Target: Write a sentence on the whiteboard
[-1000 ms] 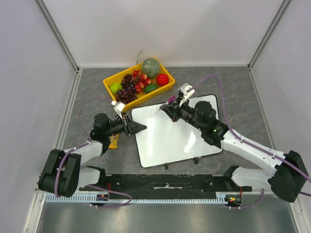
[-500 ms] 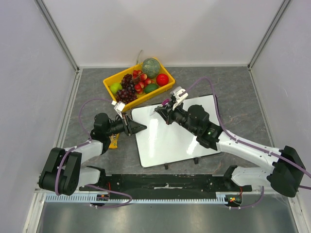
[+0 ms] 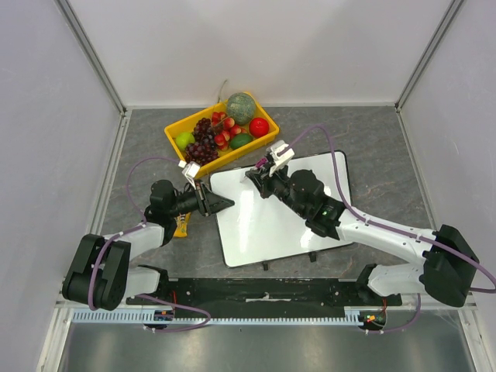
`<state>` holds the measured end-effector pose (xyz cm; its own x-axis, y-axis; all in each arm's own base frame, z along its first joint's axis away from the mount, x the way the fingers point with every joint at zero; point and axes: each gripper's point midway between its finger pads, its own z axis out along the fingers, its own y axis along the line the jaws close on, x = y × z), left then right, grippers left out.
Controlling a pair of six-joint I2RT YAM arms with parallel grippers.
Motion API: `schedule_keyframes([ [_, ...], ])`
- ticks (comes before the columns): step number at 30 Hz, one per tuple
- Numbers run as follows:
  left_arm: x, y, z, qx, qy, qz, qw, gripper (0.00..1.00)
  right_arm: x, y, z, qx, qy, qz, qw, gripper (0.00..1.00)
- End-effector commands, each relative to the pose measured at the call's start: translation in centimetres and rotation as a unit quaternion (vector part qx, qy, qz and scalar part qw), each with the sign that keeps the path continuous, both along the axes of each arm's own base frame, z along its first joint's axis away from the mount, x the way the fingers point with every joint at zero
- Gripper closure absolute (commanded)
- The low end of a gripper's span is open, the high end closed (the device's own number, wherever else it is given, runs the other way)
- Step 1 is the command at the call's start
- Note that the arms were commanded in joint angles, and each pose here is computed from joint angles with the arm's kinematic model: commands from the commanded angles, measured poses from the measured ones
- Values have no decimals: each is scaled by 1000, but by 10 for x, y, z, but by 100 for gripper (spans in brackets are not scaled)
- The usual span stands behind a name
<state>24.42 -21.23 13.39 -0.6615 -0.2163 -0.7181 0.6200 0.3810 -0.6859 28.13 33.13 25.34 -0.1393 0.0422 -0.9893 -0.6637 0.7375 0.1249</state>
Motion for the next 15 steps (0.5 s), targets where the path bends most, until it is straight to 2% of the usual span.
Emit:
schedule_keyframes([
  [1,1,4,-31,58,-21,3,998,98,7,-3,16,25,-28,-28,999,100],
  [15,1,4,-31,58,-21,1,998,98,3,-12,-16,-5,-5,-36,999,100],
])
